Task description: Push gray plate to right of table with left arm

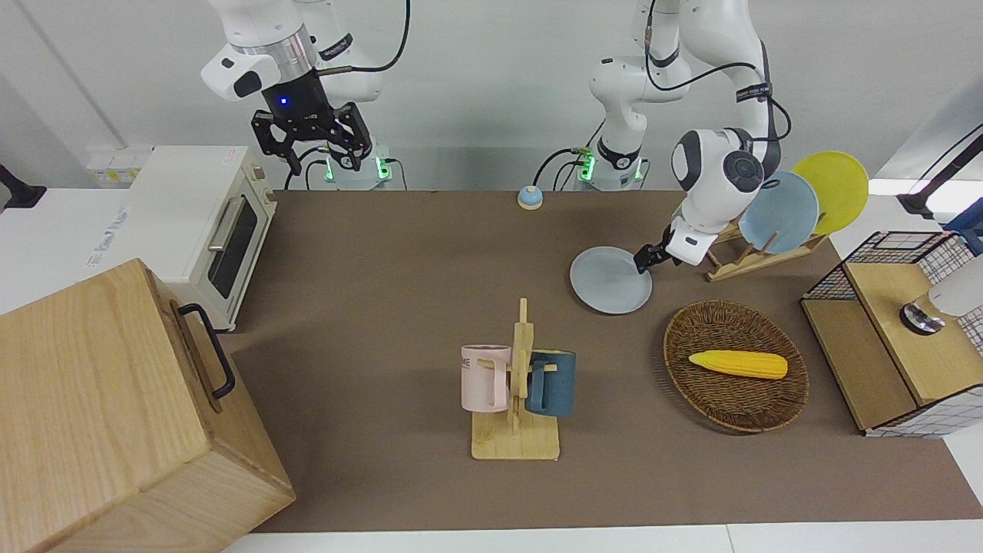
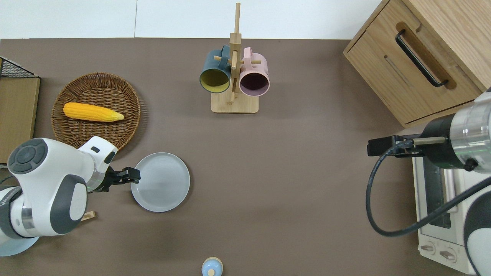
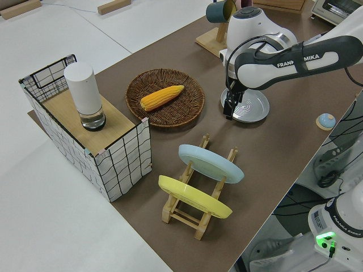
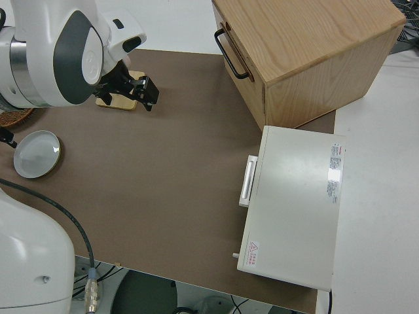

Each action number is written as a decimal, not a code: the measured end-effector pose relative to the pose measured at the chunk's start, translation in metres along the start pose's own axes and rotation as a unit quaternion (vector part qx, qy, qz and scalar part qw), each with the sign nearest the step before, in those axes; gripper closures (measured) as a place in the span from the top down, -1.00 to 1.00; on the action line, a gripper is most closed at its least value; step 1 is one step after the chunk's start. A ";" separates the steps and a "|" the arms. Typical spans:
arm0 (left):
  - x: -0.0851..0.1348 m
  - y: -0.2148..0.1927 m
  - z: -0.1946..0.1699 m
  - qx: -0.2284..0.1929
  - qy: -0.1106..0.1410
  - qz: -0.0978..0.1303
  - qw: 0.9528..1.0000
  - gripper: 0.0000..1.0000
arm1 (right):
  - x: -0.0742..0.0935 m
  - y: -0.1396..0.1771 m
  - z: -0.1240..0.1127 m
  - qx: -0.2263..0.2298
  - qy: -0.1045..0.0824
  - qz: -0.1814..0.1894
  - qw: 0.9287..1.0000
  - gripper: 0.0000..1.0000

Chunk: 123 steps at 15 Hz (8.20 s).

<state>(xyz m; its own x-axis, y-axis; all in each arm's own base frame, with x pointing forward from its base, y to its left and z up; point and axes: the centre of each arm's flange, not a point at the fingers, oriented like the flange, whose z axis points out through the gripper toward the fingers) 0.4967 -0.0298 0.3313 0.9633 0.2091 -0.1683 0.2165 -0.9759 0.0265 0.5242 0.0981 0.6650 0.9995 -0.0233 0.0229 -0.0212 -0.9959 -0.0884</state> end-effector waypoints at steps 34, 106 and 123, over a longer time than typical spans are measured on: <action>-0.004 0.010 0.034 -0.006 -0.005 0.061 0.998 -0.84 | 0.000 0.000 0.000 0.000 0.000 0.000 1.000 0.99; -0.155 0.312 0.062 -0.125 0.053 -0.041 0.990 -0.95 | 0.000 0.000 0.000 0.000 0.000 0.000 1.000 0.99; -0.156 0.318 0.072 -0.081 0.056 0.005 0.995 0.97 | 0.000 0.000 0.000 0.000 0.000 0.000 1.000 0.99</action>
<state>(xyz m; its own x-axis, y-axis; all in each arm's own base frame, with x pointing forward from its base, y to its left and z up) 0.4038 -0.3776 0.2947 0.9750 0.2147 -0.0567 0.2216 -0.9570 0.1871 0.5242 0.0980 0.6650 0.9995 -0.0233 0.0229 -0.0212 -0.9959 -0.0884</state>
